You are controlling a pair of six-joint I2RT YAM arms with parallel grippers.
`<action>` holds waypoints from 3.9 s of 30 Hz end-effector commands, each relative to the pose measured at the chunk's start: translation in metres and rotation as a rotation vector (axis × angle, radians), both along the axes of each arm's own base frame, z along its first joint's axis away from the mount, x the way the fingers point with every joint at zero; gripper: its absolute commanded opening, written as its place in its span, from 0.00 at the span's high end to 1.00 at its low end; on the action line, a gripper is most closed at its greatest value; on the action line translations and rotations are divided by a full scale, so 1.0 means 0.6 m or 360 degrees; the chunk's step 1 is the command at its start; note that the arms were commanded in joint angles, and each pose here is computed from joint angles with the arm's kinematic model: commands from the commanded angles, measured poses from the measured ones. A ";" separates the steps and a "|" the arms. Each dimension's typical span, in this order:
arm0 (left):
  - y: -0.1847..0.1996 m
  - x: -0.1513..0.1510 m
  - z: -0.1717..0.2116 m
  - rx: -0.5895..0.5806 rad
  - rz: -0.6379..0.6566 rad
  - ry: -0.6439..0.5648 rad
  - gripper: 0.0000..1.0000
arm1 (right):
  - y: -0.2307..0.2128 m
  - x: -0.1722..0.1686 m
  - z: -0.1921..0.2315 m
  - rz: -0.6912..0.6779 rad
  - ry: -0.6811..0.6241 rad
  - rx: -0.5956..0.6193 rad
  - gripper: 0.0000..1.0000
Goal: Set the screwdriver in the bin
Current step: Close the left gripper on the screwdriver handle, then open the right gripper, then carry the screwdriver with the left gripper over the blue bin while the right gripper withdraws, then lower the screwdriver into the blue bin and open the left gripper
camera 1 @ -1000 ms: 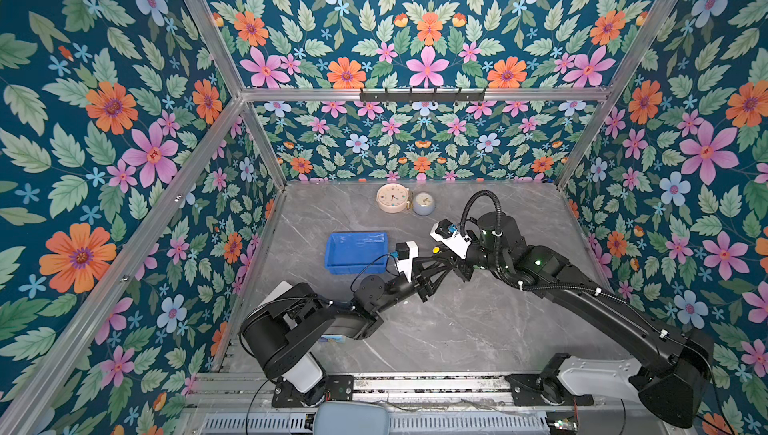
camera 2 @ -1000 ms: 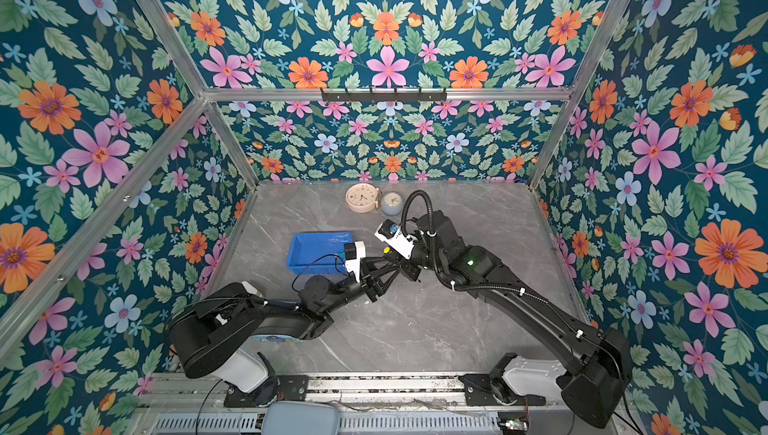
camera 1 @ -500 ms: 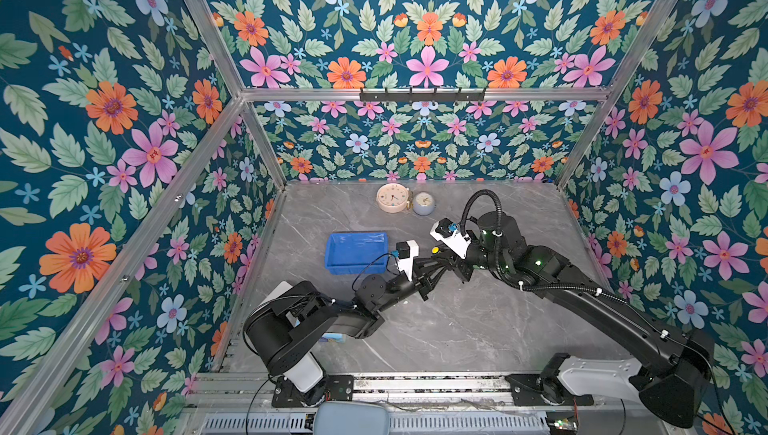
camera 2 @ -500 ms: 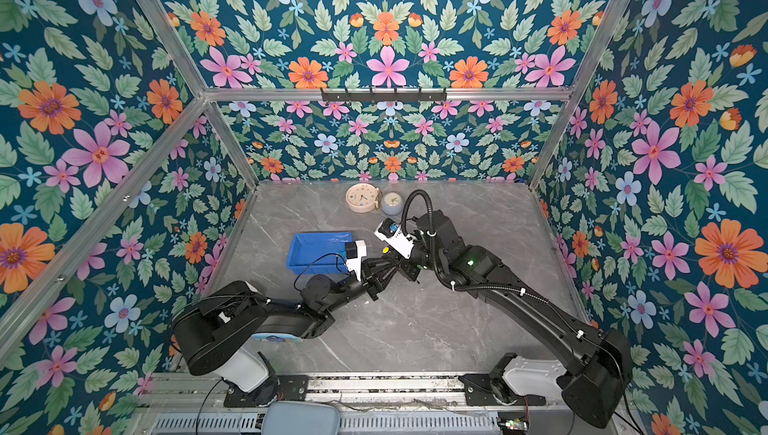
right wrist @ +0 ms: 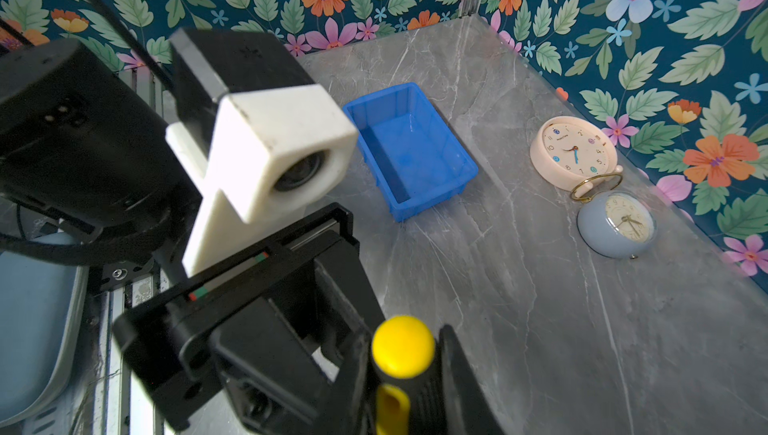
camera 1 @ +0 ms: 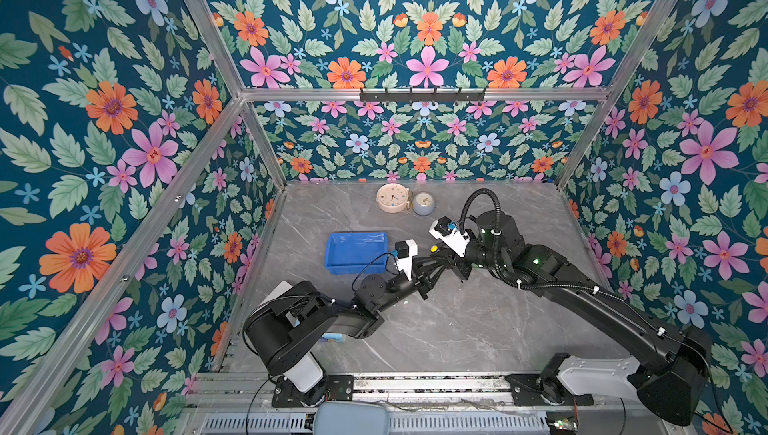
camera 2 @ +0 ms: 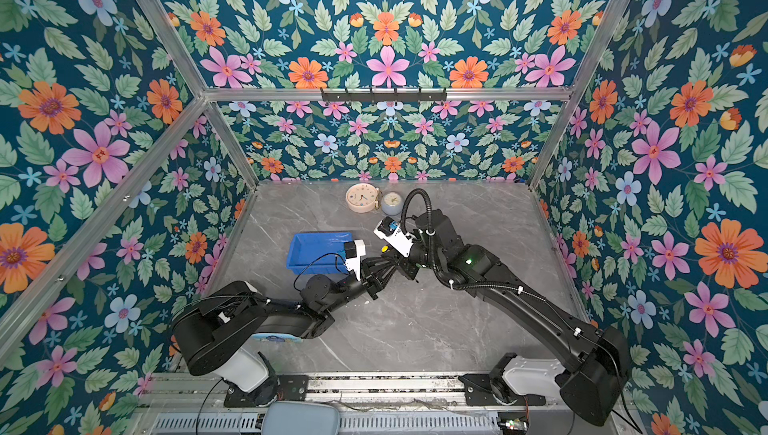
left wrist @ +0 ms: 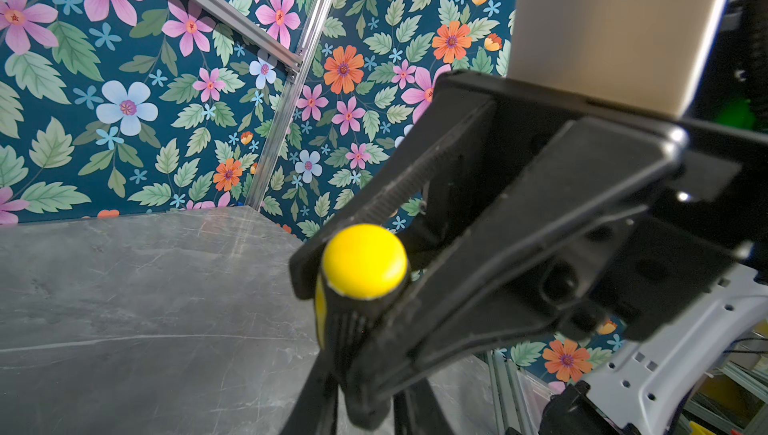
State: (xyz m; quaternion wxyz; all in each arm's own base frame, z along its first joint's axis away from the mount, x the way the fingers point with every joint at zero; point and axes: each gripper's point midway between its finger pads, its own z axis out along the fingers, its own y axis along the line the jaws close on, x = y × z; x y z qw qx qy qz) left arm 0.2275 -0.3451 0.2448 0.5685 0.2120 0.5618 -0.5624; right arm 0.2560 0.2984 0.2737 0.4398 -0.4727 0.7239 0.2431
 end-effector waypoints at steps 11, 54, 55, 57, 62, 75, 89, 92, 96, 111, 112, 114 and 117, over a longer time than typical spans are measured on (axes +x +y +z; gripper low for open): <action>0.001 -0.010 0.019 -0.0039 -0.0034 -0.0063 0.93 | 0.026 -0.017 0.023 0.0119 0.0045 0.0140 1.00; 0.369 0.204 -0.112 -0.0320 0.1644 0.1435 1.00 | 0.093 -0.058 0.044 0.0221 -0.0128 0.0197 0.01; 0.376 0.206 -0.116 -0.0344 0.1682 0.1467 1.00 | 0.096 -0.059 0.042 0.0226 -0.0123 0.0193 0.01; 0.391 0.213 -0.131 -0.0375 0.1760 0.1547 1.00 | 0.103 -0.059 0.039 0.0238 -0.0114 0.0188 0.01; 0.420 0.241 -0.165 -0.0452 0.1933 0.1724 1.00 | 0.113 -0.059 0.035 0.0258 -0.0105 0.0185 0.01; 0.445 0.282 -0.229 -0.0600 0.2113 0.1957 1.00 | 0.111 -0.065 0.032 0.0256 -0.0086 0.0175 0.01; 0.428 0.293 -0.307 -0.0659 0.2107 0.2174 1.00 | 0.111 -0.076 0.030 0.0268 -0.0062 0.0177 0.01; 0.427 0.293 -0.315 -0.0658 0.2109 0.2203 0.96 | 0.111 -0.078 0.028 0.0266 -0.0057 0.0180 0.01; 0.425 0.293 -0.315 -0.0651 0.2101 0.2203 0.89 | 0.110 -0.078 0.027 0.0260 -0.0060 0.0183 0.01; 0.449 0.288 -0.229 -0.0640 0.2116 0.1968 0.48 | 0.106 -0.072 0.040 0.0213 -0.0117 0.0264 0.01; 0.452 0.287 -0.218 -0.0623 0.2117 0.1931 0.46 | 0.103 -0.069 0.044 0.0188 -0.0135 0.0284 0.01; 0.460 0.283 -0.198 -0.0578 0.2132 0.1854 0.40 | 0.096 -0.066 0.044 0.0157 -0.0150 0.0283 0.01; 0.477 0.269 -0.170 -0.0470 0.2170 0.1716 0.31 | 0.084 -0.061 0.043 0.0116 -0.0150 0.0287 0.01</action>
